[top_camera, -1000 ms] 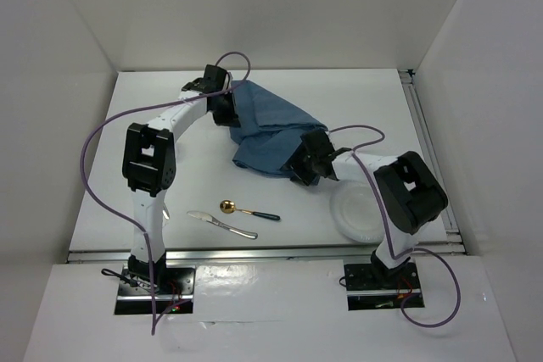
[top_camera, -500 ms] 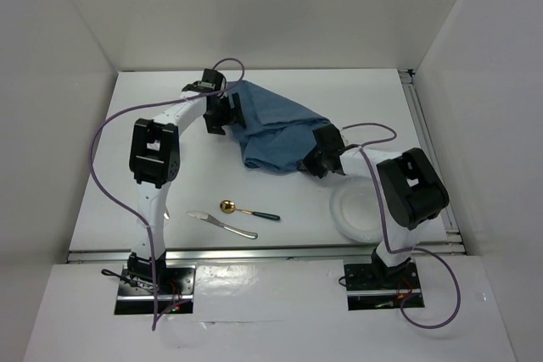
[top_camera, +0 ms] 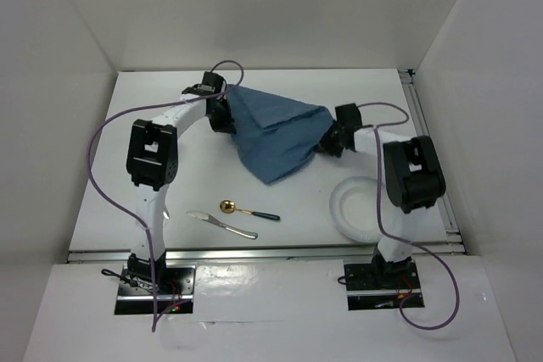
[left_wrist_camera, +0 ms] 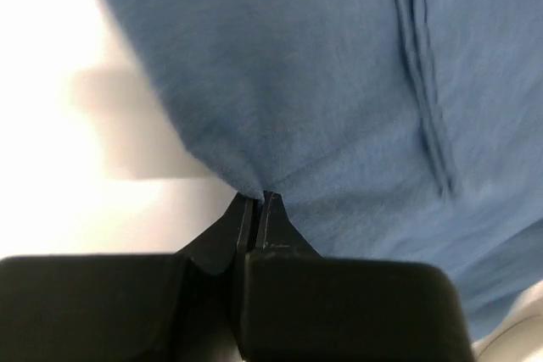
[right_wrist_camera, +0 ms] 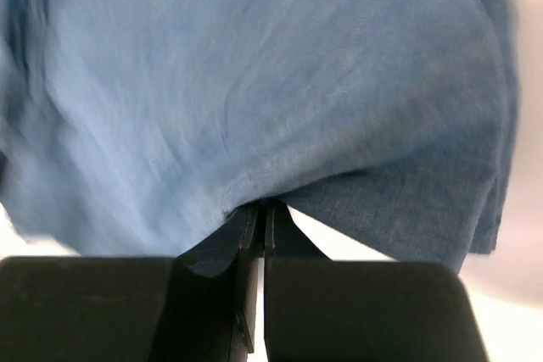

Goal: Set the dinner table for one person

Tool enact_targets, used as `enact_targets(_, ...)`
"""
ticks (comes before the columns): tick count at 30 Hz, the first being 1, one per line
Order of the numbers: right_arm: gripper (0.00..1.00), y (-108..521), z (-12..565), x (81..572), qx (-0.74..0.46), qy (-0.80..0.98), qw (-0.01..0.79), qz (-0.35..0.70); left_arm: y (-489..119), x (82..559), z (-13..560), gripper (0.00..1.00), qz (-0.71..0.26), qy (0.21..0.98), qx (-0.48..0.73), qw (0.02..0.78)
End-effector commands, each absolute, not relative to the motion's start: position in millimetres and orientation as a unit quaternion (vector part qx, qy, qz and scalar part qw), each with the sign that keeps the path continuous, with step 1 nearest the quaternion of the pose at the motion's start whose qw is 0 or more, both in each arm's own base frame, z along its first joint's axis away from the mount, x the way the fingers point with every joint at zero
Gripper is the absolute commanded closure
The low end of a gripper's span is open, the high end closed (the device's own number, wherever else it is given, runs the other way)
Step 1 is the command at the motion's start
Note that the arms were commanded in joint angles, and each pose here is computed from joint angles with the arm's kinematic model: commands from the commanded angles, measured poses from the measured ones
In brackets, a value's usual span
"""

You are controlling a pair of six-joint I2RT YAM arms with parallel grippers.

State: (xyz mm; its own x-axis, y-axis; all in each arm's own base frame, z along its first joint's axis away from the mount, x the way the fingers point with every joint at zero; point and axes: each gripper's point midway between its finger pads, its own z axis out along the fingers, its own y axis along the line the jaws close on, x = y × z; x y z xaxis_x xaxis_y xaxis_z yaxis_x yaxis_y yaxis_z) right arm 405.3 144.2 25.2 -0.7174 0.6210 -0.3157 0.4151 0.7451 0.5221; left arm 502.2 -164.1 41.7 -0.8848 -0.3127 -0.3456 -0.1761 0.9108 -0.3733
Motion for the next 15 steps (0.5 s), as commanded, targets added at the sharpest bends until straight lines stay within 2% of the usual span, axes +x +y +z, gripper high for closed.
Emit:
enact_targets(1, 1.00, 119.6, 50.8, 484.2, 0.226, 0.901, 0.273, 0.250, -149.7, 471.3, 76.8, 1.00, -0.151, 0.955, -0.129, 0.219)
enact_targets(2, 1.00, 117.2, 50.9, 498.1, 0.218, 0.904, 0.267, 0.253, -149.5, 461.6, 77.6, 1.00, -0.156, 0.955, -0.133, 0.216)
enact_targets(3, 0.93, 111.1, 21.2, 495.3, 0.218, 0.923, 0.218, 0.229, -144.2, 437.9, 60.6, 1.00, -0.147, 0.961, -0.136, 0.191)
enact_targets(4, 0.65, 115.1, 50.9, 524.6, 0.196, 0.916, 0.250, 0.243, -142.6, 428.4, 75.1, 1.00, -0.152, 0.958, -0.141, 0.200)
enact_targets(5, 0.47, 120.2, 64.1, 530.7, 0.174, 0.917, 0.263, 0.243, -141.0, 407.3, 62.5, 1.00, -0.141, 0.963, -0.145, 0.179)
enact_targets(6, 0.31, 122.6, 72.3, 531.2, 0.162, 0.918, 0.275, 0.237, -142.8, 397.8, 63.3, 0.95, -0.141, 0.964, -0.141, 0.176)
enact_targets(7, 0.12, 112.8, 73.7, 529.2, 0.168, 0.919, 0.286, 0.211, -141.1, 391.1, 72.9, 0.80, -0.144, 0.962, -0.140, 0.184)
enact_targets(8, 0.04, 118.4, 80.5, 524.7, 0.162, 0.918, 0.294, 0.210, -142.3, 383.8, 72.4, 0.61, -0.139, 0.964, -0.136, 0.184)
enact_targets(9, 0.02, 115.1, 101.8, 522.2, 0.157, 0.912, 0.317, 0.207, -141.9, 374.0, 68.3, 0.42, -0.130, 0.965, -0.137, 0.179)
enact_targets(11, 0.01, 117.3, 100.8, 501.9, 0.154, 0.915, 0.312, 0.203, -141.4, 366.1, 73.4, 0.16, -0.123, 0.967, -0.134, 0.179)
enact_targets(12, 0.01, 123.3, 124.3, 494.1, 0.144, 0.908, 0.332, 0.211, -135.4, 361.6, 78.3, 0.13, -0.110, 0.968, -0.132, 0.181)
enact_targets(15, 0.04, 145.7, 121.5, 444.4, 0.111, 0.914, 0.320, 0.225, -118.7, 367.9, 101.3, 0.13, -0.069, 0.965, -0.142, 0.210)
